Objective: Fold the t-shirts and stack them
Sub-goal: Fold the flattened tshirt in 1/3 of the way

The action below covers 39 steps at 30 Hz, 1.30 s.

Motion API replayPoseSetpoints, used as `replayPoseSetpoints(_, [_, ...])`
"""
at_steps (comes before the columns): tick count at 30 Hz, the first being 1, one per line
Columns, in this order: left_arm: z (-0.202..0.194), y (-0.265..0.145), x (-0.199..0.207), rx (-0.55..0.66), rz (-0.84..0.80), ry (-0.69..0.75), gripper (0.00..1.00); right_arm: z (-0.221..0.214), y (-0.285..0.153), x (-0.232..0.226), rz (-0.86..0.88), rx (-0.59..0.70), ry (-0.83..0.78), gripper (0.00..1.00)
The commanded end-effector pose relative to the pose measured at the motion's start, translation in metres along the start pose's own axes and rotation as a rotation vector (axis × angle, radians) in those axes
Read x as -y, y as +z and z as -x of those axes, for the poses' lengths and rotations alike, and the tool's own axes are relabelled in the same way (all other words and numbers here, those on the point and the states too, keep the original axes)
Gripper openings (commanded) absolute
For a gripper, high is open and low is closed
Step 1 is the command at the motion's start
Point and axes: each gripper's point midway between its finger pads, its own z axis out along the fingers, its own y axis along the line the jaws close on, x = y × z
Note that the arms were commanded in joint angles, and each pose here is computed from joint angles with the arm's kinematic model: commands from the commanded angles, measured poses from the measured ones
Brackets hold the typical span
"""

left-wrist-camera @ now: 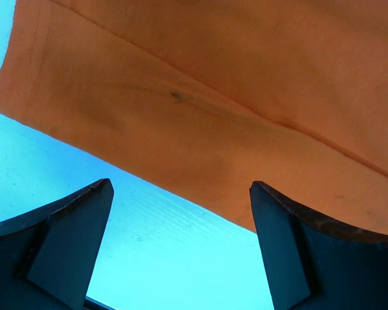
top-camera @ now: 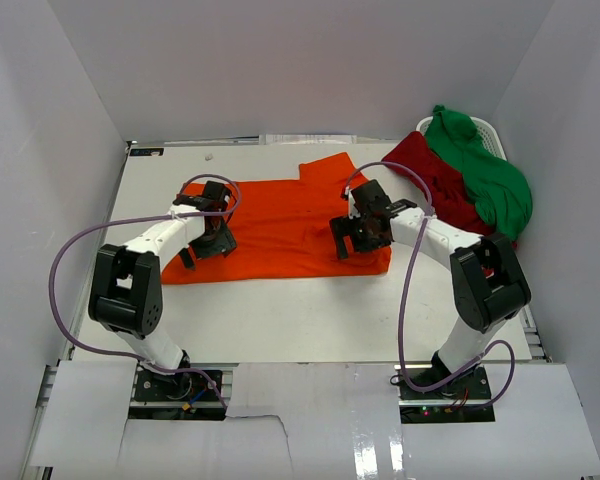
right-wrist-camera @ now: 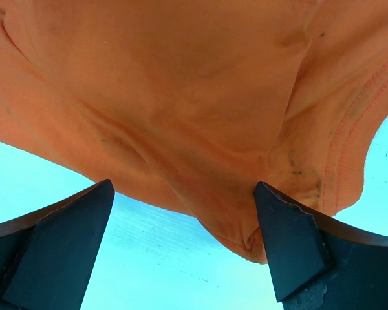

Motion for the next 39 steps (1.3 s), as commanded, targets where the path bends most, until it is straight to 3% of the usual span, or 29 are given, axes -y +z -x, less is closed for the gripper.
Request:
replayPoseSetpoints(1, [0.005, 0.003, 0.007, 0.02, -0.012, -0.02, 0.98, -0.001, 0.001, 0.002, -0.017, 0.011, 0.009, 0.96])
replayPoseSetpoints(6, [0.0, 0.007, 0.007, 0.014, -0.008, -0.008, 0.98, -0.006, 0.003, 0.012, -0.069, 0.002, 0.01, 0.96])
replayPoseSetpoints(20, [-0.032, 0.034, -0.005, -0.08, 0.069, 0.021, 0.98, -0.053, 0.041, 0.034, -0.163, -0.175, 0.05, 0.93])
replayPoseSetpoints(39, [-0.114, 0.019, -0.03, -0.224, 0.114, 0.081, 0.98, -0.143, 0.004, 0.041, -0.252, -0.32, 0.186, 0.9])
